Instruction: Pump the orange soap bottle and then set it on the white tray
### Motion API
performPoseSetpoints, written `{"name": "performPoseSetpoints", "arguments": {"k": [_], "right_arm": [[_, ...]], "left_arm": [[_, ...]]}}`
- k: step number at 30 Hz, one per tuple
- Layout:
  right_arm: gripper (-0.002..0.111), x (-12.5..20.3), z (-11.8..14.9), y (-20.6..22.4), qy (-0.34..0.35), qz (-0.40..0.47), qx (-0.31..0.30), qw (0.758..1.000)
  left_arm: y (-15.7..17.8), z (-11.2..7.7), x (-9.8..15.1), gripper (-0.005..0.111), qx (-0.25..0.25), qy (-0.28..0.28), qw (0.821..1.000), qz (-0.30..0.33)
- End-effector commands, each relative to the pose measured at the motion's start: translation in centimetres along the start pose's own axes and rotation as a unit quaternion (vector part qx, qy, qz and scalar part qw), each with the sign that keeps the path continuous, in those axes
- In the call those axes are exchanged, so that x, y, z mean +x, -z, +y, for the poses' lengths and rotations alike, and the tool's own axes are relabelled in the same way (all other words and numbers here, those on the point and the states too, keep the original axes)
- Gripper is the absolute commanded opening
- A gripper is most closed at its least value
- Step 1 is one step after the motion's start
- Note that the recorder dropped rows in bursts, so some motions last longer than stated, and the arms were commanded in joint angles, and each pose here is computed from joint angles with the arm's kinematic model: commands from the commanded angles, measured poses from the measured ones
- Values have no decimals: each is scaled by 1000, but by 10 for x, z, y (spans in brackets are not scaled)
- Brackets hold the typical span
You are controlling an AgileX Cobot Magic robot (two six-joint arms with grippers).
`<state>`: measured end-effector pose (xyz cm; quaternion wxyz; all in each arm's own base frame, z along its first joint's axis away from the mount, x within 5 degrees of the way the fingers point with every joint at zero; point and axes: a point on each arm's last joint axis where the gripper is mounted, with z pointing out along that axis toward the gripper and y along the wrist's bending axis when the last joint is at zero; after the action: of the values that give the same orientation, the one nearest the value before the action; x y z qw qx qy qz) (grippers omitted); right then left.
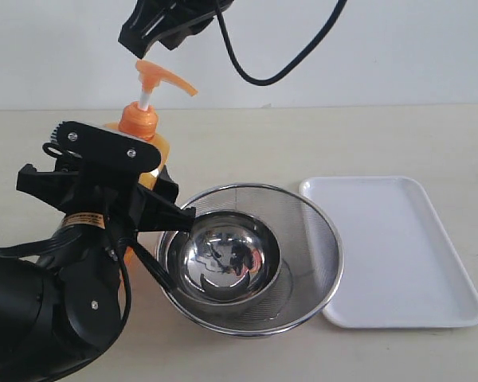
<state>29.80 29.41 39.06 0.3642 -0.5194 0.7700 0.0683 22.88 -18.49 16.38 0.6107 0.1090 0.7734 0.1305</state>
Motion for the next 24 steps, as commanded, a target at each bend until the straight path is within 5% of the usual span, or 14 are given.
{"name": "performPoseSetpoints", "arguments": {"k": [1, 24], "right_arm": [[0, -1, -2, 4, 0, -2, 6, 1000], [0, 3, 2, 4, -8, 19, -16, 1000]], "left_arm": [[3, -2, -8, 5, -5, -7, 1000, -23], [3, -5, -5, 5, 13, -8, 1000, -9]]}}
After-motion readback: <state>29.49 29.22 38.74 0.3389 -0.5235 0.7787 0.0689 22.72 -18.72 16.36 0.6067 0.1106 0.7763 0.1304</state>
